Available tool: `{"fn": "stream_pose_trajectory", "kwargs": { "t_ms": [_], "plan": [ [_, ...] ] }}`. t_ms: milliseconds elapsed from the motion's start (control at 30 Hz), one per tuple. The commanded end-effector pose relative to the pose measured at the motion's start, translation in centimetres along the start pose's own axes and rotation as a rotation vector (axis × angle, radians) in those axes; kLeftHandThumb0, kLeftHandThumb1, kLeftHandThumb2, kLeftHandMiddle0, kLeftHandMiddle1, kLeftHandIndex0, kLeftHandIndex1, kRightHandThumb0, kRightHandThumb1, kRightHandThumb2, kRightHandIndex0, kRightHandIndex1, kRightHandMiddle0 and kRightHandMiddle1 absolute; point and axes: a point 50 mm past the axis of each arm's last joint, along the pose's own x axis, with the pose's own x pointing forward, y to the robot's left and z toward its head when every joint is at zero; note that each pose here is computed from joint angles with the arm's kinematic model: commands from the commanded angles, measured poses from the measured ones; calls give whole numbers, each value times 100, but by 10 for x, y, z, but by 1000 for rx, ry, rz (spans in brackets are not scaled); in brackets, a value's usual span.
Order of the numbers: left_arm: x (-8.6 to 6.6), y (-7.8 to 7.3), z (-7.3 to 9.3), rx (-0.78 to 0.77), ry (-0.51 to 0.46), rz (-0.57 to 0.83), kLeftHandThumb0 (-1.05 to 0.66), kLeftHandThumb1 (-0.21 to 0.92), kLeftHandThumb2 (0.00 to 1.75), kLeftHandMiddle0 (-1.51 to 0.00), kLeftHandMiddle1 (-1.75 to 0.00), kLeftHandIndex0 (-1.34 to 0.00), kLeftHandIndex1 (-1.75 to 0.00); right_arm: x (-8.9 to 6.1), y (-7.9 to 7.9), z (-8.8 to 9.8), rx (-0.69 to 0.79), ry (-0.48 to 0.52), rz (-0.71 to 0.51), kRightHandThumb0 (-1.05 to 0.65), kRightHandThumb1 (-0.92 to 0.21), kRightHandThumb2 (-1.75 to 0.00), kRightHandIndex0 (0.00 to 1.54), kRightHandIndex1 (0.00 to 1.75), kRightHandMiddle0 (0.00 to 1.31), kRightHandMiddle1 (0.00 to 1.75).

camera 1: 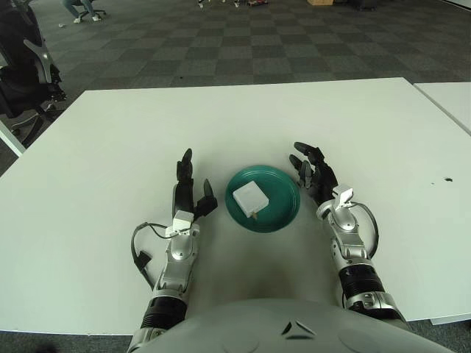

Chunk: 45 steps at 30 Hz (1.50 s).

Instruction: Put the charger into the plate.

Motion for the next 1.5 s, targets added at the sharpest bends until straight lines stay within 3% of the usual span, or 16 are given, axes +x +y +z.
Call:
{"fn": "stream_pose_trajectory", "kwargs": {
  "t_ms": [0,267,433,600,933,1200,1467],
  "plan": [
    [-19,3,-17,-10,97,11,-88,92,111,-29,-2,0,-59,-46,-8,-76,76,393,-65,-82,-92,-86,42,3,3,86],
    [-12,8,-14,-3,48,127,-85,92,106,-35,-3,0,-76,-49,-9,-75,35,336,-81,-87,-92,-84,41,1,2,86],
    [-10,7,-20,1,35,117,-86,92,106,-33,-1,0,-80,-50,-10,-71,-50,262,-117,-91,-92,-84,37,0,0,80],
    [-13,6,-24,-9,26,54,-86,92,105,-26,0,0,-74,-51,-10,-68,-91,172,-151,-93,-92,-85,28,0,0,64],
    [-15,9,-29,25,0,-60,-89,92,104,-17,0,0,-58,-57,-4,-66,-169,35,-177,-97,-92,-91,17,0,0,48],
    [-18,13,-31,25,-23,-106,-92,92,104,-14,0,0,-50,-67,-2,-78,-114,62,-284,-88,-92,-93,7,0,0,39],
    [-21,12,-33,-112,17,-140,-94,92,100,-10,0,0,-40,-73,6,-73,-102,-42,-381,-84,-92,-91,0,0,0,25]
  ]
}}
